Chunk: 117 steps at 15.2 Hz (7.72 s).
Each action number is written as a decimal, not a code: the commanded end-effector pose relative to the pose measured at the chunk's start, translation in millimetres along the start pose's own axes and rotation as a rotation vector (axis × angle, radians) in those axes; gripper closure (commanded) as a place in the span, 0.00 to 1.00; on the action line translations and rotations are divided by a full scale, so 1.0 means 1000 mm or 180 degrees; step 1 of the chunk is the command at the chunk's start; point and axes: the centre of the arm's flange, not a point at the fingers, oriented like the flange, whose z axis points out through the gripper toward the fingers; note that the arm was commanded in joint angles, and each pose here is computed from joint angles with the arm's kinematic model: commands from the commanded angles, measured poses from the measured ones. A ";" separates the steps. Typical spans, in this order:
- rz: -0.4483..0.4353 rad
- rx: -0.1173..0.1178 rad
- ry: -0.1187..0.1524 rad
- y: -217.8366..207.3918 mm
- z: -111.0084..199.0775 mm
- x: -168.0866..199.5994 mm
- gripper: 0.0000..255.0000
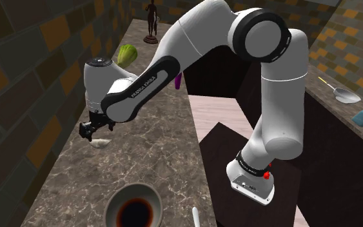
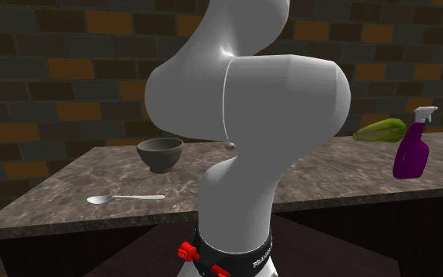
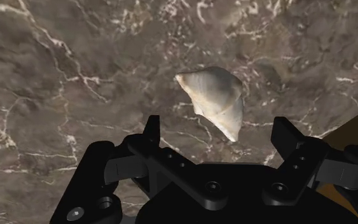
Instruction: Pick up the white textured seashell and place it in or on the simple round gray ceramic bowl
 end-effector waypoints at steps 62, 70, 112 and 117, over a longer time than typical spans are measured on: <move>-0.0003 0.0002 0.0005 -0.038 -0.131 -0.039 1.00; -0.0003 0.0002 0.0005 -0.067 -0.141 -0.140 1.00; -0.0003 0.0002 0.0005 -0.108 -0.114 -0.314 0.00; -0.0003 0.0002 0.0005 -0.108 -0.137 -0.314 0.00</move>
